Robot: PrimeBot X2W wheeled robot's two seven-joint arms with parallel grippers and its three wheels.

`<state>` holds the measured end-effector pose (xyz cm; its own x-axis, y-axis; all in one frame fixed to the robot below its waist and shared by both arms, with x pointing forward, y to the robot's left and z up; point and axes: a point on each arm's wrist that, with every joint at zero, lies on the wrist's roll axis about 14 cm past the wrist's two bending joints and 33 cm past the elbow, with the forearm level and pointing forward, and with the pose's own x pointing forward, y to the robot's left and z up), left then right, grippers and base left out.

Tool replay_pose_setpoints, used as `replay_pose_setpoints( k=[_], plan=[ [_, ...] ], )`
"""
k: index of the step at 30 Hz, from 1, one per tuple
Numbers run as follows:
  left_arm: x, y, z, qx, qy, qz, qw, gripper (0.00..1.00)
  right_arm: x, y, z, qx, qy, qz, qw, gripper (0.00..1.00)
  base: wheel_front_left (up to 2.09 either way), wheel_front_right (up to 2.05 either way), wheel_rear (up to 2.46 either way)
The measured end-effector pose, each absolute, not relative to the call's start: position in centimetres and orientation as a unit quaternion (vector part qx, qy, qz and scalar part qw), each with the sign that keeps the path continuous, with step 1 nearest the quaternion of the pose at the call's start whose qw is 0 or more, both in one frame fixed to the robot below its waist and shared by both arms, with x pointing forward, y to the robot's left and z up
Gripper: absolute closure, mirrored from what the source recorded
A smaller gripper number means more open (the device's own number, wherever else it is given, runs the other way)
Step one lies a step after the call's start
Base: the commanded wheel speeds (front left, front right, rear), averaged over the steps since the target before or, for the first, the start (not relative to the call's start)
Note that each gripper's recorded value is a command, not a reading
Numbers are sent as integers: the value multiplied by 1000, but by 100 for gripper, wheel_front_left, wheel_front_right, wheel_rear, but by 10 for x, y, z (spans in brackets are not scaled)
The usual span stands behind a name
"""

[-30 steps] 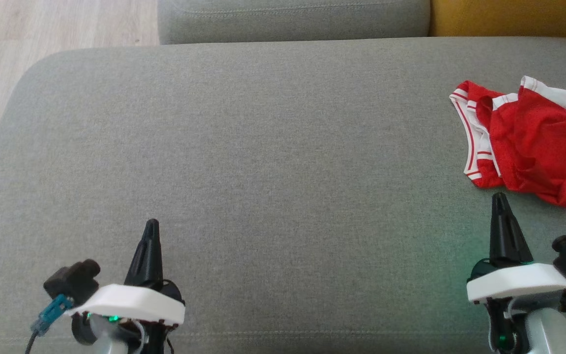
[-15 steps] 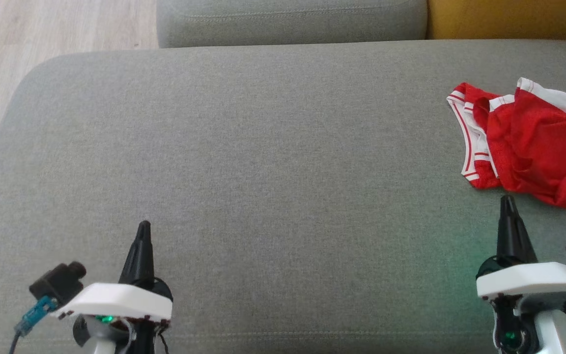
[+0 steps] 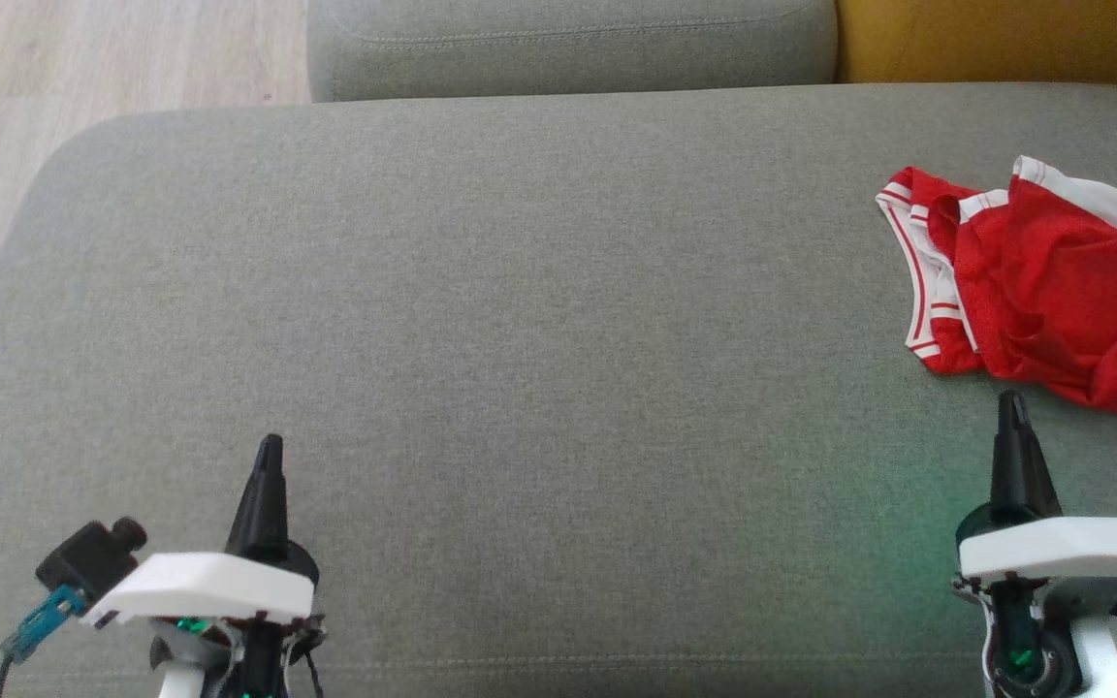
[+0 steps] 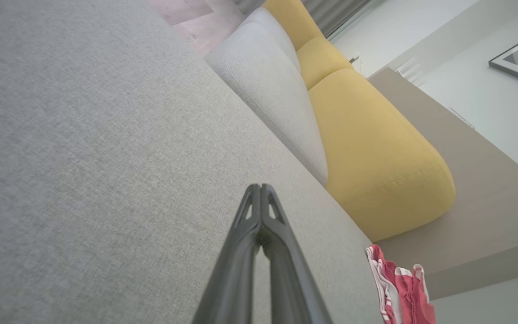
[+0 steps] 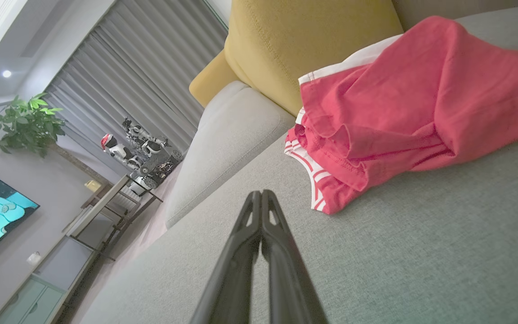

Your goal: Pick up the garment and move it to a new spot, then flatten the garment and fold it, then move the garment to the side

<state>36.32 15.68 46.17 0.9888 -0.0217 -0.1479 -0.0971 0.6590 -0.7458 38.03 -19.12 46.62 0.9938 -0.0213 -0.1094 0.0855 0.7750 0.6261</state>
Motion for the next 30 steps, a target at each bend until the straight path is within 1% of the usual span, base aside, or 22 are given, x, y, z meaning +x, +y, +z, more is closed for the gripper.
replay_pose_setpoints(
  k=[18, 30],
  plan=[
    [363, 164, 459, -495, 78, 32, 865, 100, 378, -197, 466, 436, 48, -44, 897, 100, 0, 0, 0],
    [367, 168, 462, -547, 74, 34, 833, 100, 376, -200, 466, 504, 47, -50, 861, 100, 0, 0, 0]
  ],
)
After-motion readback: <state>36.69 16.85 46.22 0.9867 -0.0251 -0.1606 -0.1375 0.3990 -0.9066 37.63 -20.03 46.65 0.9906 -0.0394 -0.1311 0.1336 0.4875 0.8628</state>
